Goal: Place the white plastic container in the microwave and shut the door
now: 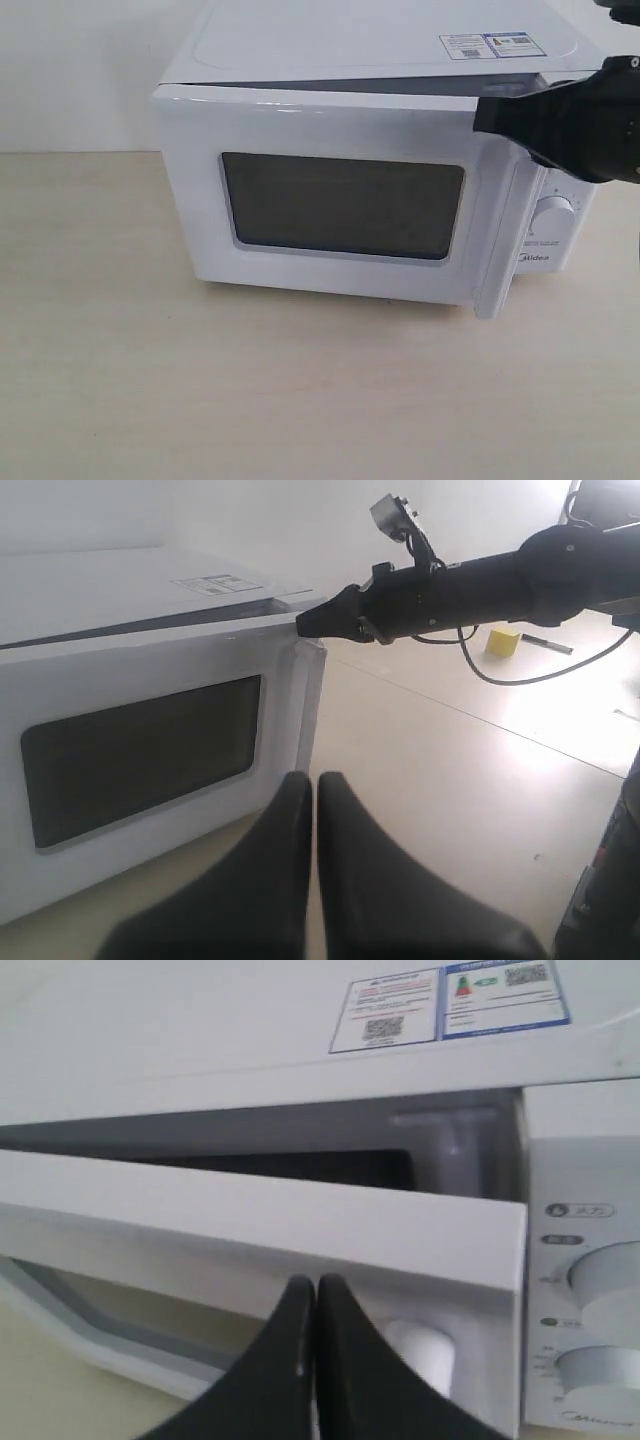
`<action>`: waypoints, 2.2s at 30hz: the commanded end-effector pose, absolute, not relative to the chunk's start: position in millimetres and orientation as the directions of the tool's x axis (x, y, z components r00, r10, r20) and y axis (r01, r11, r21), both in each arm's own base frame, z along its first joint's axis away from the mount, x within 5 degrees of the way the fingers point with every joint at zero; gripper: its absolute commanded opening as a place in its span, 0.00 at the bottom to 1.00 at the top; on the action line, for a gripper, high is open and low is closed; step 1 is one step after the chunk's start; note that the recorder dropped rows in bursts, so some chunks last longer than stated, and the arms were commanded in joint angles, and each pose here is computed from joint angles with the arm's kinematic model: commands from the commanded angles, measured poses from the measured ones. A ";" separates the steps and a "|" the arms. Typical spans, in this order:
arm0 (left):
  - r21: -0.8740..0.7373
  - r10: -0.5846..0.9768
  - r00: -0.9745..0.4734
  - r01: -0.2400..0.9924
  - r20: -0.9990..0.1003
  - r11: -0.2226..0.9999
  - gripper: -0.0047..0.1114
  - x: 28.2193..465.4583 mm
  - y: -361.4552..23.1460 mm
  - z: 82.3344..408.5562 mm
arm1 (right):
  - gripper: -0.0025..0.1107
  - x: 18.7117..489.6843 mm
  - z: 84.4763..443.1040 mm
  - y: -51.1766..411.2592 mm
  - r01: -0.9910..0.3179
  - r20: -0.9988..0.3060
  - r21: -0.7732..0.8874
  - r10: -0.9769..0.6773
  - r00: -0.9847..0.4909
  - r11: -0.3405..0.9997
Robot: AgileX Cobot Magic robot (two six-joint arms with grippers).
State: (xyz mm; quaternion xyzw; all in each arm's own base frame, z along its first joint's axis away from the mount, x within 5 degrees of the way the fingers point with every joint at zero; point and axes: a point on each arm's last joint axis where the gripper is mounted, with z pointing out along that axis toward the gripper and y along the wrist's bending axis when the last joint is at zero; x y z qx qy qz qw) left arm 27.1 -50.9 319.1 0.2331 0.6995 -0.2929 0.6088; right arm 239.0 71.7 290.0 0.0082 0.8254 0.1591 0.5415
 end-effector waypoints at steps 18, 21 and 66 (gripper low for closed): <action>-0.114 -0.022 -0.141 0.684 -0.990 0.720 0.07 27.2 -50.8 317.8 | 0.02 241.1 278.5 127.6 -0.246 -0.911 0.256 0.148 -0.385 0.935; -0.114 -0.022 -0.141 0.684 -0.990 0.720 0.07 27.2 -50.8 317.8 | 0.02 248.0 270.7 127.2 -0.201 -0.910 0.252 0.162 -0.382 0.947; -0.114 -0.022 -0.141 0.684 -0.990 0.720 0.07 27.2 -50.8 317.8 | 0.02 288.1 255.8 124.5 -0.002 -0.968 0.154 0.150 -0.200 0.988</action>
